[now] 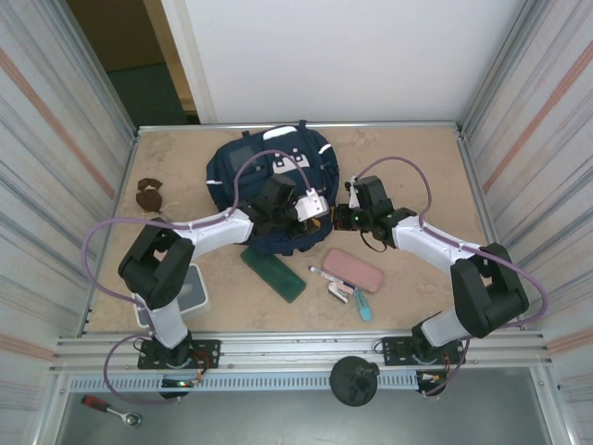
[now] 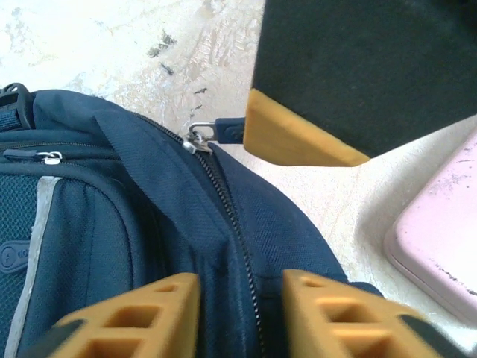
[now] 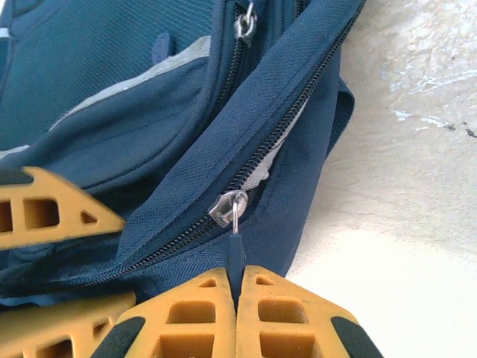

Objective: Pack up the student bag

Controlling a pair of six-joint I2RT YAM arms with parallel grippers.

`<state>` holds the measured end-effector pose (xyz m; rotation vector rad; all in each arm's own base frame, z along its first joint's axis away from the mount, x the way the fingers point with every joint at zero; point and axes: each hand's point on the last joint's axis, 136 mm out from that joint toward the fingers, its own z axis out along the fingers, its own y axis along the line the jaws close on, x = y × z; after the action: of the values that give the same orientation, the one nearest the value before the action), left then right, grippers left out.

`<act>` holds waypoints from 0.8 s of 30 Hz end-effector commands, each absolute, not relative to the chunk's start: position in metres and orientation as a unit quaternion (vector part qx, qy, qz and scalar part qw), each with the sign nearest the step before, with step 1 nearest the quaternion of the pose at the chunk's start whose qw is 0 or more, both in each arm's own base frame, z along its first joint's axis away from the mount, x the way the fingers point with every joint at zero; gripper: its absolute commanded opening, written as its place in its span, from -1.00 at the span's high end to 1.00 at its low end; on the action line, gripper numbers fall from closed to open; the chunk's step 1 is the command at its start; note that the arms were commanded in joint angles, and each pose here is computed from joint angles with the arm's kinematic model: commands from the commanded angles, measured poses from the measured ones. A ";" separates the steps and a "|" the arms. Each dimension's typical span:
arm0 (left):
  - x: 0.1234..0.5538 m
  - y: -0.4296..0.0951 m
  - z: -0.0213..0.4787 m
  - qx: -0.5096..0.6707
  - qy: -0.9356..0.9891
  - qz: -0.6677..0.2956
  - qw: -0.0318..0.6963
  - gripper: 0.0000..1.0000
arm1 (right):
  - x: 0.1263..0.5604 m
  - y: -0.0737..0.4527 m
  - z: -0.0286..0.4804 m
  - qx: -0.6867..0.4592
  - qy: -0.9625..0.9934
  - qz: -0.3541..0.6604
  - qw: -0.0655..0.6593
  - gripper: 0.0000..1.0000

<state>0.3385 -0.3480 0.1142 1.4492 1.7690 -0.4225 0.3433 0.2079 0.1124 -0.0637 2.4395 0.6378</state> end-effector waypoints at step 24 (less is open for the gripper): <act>0.287 -0.276 0.225 0.550 0.595 -0.296 0.507 1.00 | 0.358 0.158 0.126 0.040 0.918 0.180 0.351 1.00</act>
<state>0.2952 -0.2777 0.1844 1.3477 1.5840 -0.6608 0.3422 0.2087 0.1494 -0.0795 2.3392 0.7134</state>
